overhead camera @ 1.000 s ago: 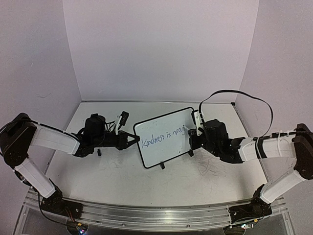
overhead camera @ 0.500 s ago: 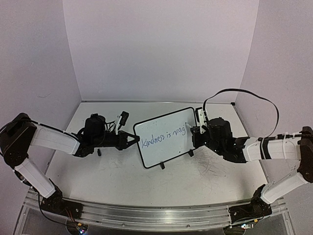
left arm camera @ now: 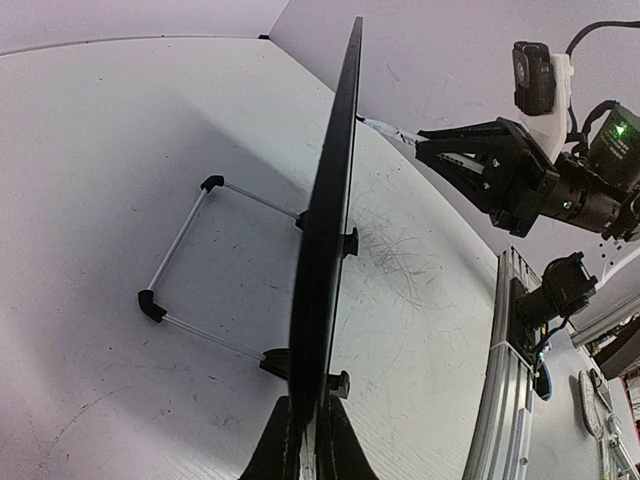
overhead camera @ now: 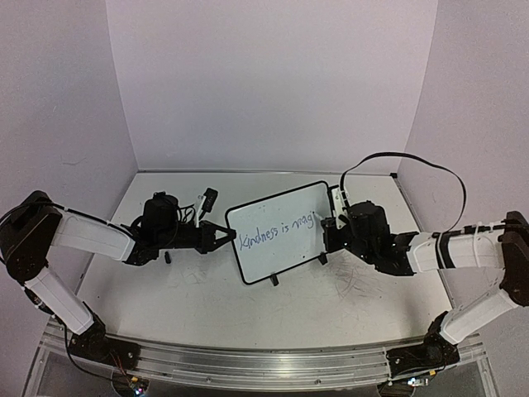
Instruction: Write a sentence on the whiteboard
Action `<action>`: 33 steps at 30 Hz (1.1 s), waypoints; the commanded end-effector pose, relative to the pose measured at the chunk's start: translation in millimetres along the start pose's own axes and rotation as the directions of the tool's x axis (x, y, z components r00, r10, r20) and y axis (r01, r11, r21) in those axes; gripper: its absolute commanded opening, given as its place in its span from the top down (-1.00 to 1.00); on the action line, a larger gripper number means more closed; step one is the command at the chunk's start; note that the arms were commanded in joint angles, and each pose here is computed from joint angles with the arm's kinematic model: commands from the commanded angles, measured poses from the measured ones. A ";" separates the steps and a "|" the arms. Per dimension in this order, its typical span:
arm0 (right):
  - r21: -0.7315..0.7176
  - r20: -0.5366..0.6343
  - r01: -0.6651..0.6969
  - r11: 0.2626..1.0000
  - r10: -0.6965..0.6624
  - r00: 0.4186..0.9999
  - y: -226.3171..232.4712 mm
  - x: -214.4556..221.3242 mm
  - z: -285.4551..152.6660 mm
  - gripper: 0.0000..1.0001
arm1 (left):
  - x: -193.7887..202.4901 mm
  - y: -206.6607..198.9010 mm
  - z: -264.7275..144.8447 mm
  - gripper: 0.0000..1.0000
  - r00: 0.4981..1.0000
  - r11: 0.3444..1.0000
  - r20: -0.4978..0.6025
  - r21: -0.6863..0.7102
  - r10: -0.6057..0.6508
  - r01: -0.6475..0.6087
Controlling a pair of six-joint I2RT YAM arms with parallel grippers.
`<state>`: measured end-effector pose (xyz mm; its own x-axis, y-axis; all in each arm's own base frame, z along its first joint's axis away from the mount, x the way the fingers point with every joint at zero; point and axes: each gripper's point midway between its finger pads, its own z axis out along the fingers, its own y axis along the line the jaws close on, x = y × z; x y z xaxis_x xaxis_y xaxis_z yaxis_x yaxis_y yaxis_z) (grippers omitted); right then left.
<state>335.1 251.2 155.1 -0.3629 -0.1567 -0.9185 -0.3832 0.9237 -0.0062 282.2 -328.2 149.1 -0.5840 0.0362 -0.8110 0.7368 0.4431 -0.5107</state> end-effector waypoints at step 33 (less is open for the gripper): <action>-0.001 -0.029 -0.015 1.000 0.015 0.999 -0.4 12.9 3.7 1.00 | 0.8 2.4 -0.8 1.00 1.000 0.999 -0.021 -0.021 0.023 -0.024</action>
<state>331.8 248.8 135.9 -0.3975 -0.1669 -0.9023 -0.3795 0.9252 -0.0039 282.2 -328.2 149.1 -0.5842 0.0360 -0.8108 0.7366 0.4431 -0.5111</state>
